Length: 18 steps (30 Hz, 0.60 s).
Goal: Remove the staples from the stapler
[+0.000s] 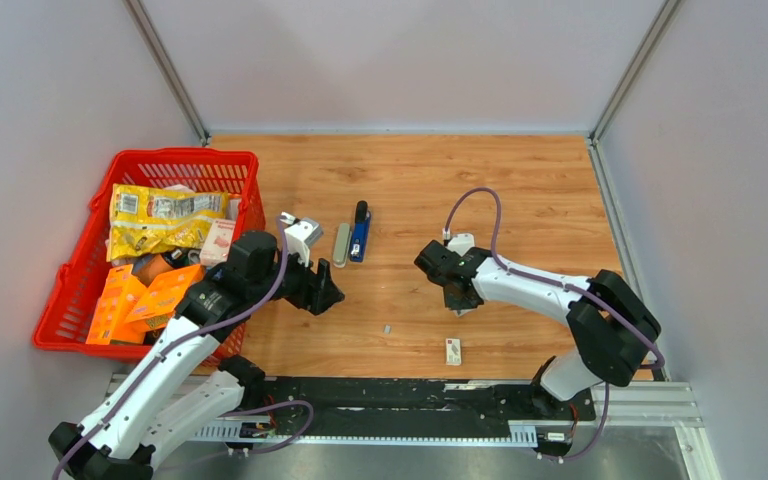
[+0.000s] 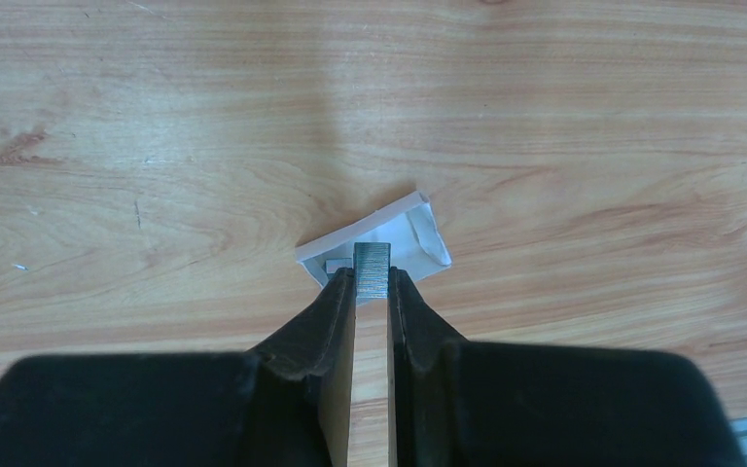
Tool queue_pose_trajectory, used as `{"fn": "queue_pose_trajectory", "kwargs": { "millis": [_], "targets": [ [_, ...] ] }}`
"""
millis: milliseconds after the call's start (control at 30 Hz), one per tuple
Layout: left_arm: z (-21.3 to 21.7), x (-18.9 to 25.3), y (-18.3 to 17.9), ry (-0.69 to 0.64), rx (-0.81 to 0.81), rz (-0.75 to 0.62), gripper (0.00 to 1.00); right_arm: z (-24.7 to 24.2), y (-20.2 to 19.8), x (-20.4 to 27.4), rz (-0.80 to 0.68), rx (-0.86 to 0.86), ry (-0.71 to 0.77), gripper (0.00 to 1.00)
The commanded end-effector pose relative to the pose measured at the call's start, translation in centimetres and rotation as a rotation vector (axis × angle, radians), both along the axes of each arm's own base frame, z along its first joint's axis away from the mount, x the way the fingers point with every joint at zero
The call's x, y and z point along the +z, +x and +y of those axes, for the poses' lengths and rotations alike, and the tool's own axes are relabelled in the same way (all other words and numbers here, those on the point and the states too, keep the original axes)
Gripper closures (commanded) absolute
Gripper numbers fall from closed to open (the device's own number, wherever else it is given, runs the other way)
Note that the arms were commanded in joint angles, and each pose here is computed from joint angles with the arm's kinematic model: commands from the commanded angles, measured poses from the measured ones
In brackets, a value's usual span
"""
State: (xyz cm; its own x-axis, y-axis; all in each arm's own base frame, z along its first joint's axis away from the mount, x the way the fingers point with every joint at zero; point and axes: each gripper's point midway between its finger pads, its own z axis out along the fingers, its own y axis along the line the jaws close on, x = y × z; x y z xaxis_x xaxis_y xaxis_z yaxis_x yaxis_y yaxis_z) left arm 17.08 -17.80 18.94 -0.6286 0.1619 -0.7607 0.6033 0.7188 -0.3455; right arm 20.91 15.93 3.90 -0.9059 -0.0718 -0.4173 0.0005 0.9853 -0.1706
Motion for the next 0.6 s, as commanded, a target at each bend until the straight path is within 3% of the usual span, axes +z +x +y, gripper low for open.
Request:
{"fn": "queue_pose_trajectory", "kwargs": {
  "millis": [0, 567],
  "targets": [
    [-0.15, 0.2, 0.17, 0.003, -0.017, -0.024, 0.23, 0.31, 0.61, -0.32, -0.02, -0.023, 0.02, 0.85],
    [-0.12, 0.23, 0.19, 0.003, -0.015, -0.026, 0.23, 0.01, 0.63, -1.0, -0.016, -0.052, 0.026, 0.84]
  ]
}}
